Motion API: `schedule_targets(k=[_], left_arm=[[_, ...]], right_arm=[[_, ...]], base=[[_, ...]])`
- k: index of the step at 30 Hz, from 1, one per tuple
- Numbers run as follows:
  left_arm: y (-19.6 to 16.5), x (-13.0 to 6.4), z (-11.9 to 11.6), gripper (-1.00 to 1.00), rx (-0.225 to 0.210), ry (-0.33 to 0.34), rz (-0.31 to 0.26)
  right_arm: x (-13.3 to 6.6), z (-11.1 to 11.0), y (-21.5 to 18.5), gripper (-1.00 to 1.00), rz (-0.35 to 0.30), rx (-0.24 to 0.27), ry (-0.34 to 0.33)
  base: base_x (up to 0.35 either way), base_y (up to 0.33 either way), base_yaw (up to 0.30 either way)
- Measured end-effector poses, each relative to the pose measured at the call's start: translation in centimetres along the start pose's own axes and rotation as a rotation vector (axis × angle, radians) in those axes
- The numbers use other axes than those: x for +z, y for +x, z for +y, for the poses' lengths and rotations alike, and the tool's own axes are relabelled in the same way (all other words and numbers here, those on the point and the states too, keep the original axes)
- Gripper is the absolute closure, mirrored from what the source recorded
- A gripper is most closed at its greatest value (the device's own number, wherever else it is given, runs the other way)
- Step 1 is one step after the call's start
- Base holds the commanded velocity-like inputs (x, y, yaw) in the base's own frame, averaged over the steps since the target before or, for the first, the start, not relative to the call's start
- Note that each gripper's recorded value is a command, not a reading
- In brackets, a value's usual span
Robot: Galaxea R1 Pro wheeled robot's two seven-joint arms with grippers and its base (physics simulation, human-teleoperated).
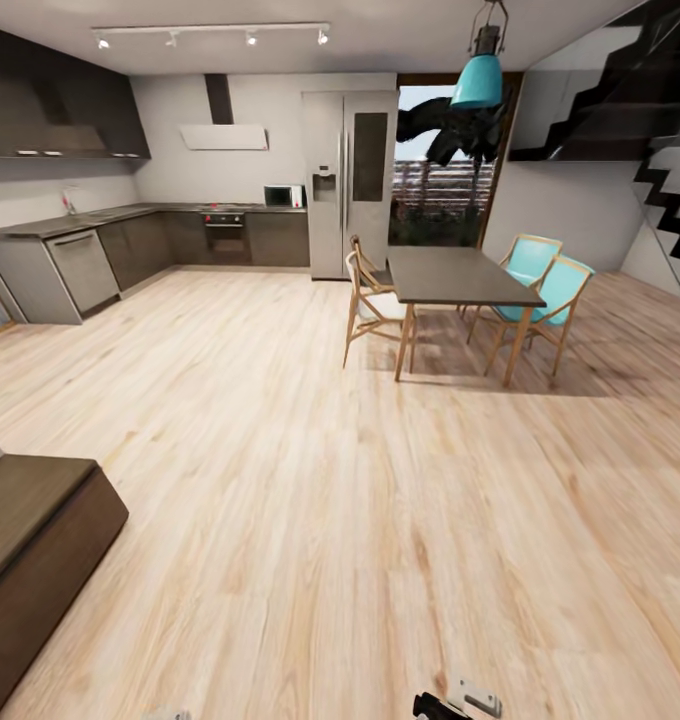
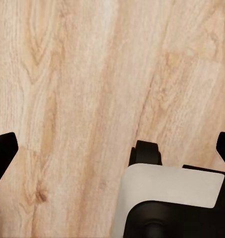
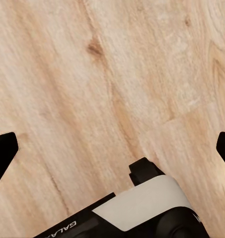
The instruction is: Place each of the two pumpkins and all three candles from the living room inside a cabinet in the living room (use any cabinet), then make sure every cabinet is closed, and position the cauldron so it is next to a table in the living room.
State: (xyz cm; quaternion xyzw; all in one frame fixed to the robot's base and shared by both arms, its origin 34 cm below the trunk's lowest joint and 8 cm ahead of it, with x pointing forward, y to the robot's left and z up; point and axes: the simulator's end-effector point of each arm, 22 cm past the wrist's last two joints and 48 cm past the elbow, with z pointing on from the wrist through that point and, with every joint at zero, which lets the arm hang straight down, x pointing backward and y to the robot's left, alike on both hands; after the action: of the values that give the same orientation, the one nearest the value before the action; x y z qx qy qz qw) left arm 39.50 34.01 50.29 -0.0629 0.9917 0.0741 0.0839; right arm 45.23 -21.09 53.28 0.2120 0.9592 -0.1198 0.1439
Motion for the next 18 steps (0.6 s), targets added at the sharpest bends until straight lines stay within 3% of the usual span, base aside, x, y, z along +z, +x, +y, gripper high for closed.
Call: schedule_targets(k=[18], left_arm=[[-0.07,0.00,0.06,-1.00,-0.001,-0.001,-0.002]], right_arm=[[0.03,-0.08,0.04,-1.00,0.003,0.005,0.001]], base=[[0.328,0.000,0.000]])
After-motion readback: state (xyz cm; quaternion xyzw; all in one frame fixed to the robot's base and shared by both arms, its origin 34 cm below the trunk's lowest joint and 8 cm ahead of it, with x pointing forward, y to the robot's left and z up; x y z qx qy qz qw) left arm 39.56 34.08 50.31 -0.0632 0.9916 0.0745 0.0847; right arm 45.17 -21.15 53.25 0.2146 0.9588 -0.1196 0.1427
